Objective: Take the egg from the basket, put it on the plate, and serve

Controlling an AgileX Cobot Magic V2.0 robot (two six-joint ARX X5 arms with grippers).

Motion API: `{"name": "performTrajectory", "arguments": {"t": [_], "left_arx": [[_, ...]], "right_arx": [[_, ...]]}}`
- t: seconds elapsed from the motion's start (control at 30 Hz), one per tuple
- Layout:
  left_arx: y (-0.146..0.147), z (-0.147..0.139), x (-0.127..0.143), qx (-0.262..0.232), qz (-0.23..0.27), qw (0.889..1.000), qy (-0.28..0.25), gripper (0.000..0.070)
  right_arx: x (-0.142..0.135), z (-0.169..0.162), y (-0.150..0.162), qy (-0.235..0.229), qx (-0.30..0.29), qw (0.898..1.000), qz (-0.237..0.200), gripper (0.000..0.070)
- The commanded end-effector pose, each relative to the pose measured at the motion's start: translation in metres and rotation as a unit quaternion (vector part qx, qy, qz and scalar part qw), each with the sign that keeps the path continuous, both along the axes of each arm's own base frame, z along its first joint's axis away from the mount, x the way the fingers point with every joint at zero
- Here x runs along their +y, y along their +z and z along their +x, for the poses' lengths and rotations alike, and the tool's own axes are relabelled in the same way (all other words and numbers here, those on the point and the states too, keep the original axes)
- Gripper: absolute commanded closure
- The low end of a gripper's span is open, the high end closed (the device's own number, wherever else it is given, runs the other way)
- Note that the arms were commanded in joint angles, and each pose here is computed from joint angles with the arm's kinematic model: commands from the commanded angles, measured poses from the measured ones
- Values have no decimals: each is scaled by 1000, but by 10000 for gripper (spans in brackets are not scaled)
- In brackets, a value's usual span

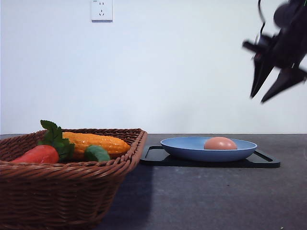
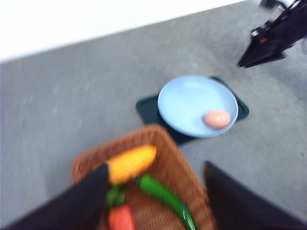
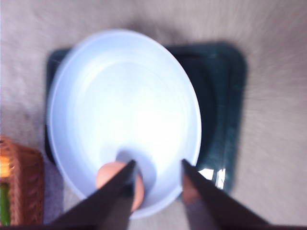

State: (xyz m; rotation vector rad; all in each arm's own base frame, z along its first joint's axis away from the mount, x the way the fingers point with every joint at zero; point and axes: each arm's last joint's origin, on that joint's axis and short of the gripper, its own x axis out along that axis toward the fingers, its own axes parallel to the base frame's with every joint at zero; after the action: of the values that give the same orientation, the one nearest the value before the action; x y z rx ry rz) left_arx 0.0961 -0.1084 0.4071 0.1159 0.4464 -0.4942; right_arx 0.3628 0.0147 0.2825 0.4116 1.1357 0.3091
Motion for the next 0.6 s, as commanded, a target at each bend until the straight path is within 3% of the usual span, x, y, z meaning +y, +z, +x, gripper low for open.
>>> {"name": "performTrajectory", "arguments": {"t": [0.0,0.07,0.13,0.37,0.57], "left_arx": [[3,5,-9,-25,27,999,-20,534],[1,14,-18,-33,44,998,-25,648],[-2,22,-25,-36,62,997,-27,697],[-18,62,-30,-18,119,993,18,700],[-26,86,3,21,90,994,59,700]], "right_arx": [[1,-7,16,10,-21,1000,-17,622],[5,-23,34,21,-40,998,-37,650],[12,-39,50,34,-59,996,-60,674],[48,-107,93,90,-139,978,-129,700],[67,-170,104,87,-256,944,-190,700]]}}
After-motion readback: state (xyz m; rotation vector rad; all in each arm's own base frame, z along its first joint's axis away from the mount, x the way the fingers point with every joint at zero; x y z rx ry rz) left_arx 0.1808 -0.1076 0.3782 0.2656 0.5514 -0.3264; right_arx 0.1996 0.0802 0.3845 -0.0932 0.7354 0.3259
